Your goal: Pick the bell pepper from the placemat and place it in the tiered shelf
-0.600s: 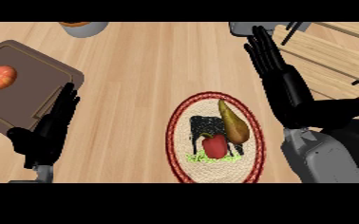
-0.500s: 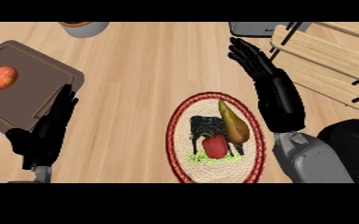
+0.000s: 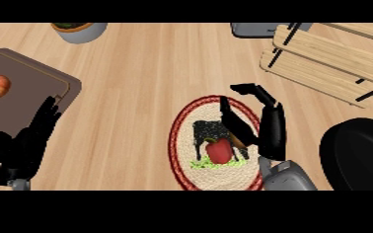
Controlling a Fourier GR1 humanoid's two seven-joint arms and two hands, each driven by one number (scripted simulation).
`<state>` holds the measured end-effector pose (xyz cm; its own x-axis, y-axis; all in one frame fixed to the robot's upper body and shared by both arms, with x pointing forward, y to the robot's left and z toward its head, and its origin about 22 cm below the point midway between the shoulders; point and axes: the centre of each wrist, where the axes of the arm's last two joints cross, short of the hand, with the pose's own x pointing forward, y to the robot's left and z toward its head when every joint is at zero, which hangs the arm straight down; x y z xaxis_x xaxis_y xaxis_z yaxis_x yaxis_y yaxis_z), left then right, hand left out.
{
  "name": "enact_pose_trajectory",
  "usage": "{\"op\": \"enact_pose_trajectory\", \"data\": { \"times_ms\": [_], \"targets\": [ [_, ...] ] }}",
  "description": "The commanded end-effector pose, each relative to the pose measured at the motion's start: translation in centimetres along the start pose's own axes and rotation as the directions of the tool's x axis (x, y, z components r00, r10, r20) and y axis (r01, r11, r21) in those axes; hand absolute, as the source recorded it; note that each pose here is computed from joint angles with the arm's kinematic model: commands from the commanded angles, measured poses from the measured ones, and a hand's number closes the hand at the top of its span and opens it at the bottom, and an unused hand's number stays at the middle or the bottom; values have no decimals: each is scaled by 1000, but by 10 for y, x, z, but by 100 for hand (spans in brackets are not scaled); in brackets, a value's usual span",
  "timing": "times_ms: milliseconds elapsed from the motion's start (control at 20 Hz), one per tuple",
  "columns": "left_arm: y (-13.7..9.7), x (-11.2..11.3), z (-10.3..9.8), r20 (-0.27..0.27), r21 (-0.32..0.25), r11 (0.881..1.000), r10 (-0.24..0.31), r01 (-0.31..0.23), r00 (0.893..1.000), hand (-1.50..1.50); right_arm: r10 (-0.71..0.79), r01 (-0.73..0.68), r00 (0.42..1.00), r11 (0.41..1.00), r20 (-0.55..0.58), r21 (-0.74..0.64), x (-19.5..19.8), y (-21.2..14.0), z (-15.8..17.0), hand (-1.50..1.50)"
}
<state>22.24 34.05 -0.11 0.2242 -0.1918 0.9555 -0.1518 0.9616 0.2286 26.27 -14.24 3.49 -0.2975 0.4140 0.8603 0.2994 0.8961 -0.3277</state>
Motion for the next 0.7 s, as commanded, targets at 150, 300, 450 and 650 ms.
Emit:
{"op": "enact_pose_trajectory", "data": {
  "times_ms": [150,300,450,650],
  "targets": [
    [12,8,0,-35,-45,999,17,-18,999,0,39,-39,999,997,-6,-65,22,65,112,-150],
    [12,5,-8,-27,-5,1000,12,-13,1000,0,208,-212,976,975,-68,-68,-1,57,129,-150],
    [22,2,-2,-38,6,1000,5,-5,999,0,386,-393,913,919,-131,-32,-22,43,122,-150],
    [17,-5,2,-37,19,1000,3,-2,999,0,530,-525,819,847,-220,88,-21,32,132,-150]
  ]
}}
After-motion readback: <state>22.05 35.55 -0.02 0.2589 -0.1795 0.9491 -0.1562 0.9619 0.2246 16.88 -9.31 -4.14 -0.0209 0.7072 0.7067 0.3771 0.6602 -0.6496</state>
